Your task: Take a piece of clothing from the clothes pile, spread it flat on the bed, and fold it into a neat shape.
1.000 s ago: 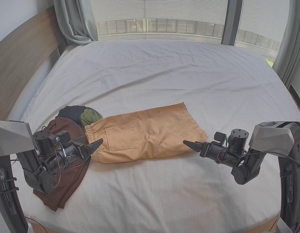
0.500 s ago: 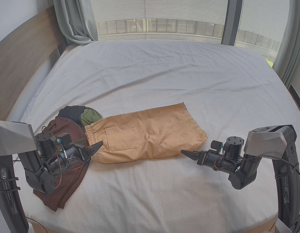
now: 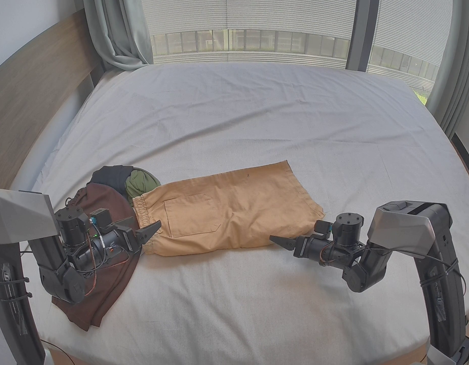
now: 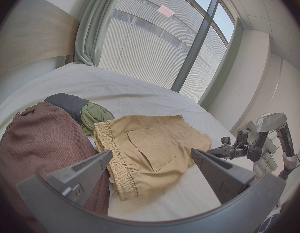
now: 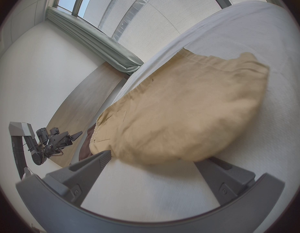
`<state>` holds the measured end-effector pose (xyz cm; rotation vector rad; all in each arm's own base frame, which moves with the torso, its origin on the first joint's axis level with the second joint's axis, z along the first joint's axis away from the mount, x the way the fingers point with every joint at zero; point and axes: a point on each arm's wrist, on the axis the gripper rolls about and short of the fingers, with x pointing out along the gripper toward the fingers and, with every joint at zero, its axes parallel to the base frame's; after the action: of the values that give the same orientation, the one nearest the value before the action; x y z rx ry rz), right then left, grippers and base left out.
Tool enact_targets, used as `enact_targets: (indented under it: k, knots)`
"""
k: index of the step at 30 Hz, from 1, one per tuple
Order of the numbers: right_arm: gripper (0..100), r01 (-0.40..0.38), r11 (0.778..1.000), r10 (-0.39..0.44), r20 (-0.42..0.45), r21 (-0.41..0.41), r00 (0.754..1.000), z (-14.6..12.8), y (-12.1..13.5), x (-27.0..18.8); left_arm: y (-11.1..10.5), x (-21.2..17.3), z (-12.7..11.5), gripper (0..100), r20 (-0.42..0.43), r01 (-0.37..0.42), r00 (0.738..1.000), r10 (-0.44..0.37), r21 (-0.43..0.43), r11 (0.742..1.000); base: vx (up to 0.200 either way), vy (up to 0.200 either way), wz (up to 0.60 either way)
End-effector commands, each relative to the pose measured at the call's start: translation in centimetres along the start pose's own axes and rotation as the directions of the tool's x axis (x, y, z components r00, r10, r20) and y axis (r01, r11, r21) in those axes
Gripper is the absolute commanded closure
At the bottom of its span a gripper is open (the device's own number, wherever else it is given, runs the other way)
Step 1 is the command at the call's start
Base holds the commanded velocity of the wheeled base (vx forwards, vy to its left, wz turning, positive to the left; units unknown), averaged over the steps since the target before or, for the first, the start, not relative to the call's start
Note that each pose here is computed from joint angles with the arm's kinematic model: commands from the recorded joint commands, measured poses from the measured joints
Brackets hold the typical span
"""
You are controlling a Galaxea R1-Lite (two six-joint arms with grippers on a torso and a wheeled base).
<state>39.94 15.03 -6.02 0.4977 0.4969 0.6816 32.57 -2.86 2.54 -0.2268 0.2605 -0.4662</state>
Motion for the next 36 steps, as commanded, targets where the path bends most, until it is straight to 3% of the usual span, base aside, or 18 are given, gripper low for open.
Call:
enact_targets:
  k: [1, 22, 23, 36]
  knots:
    - [0, 0.0, 1.0, 0.0, 0.012, -0.011, 1.0, -0.6, 0.1, 2.5, 0.0, 0.0, 0.0, 0, 0.0, 0.0, 1.0, 0.0, -0.001, 1.0, 0.0, 0.0, 0.0]
    - [0, 0.035, 0.999, -0.037, 0.066, 0.023, 0.997, -0.7, 0.3, 4.4, 0.0, 0.0, -0.1, 0, -0.003, 0.0, 1.0, 0.0, -0.002, 1.0, 0.0, 0.0, 0.0]
    - [100, 0.035, 0.999, -0.037, 0.066, 0.023, 0.997, -0.7, 0.3, 4.4, 0.0, 0.0, -0.1, 0, -0.005, 0.0, 1.0, 0.0, -0.003, 1.0, 0.0, 0.0, 0.0]
    - [100, 0.025, 0.999, -0.028, 0.089, 0.03, 0.996, -0.4, 0.5, 4.1, 0.1, 0.0, -0.1, 0, -0.003, -0.001, 1.0, 0.001, -0.004, 1.0, 0.0, 0.0, 0.0]
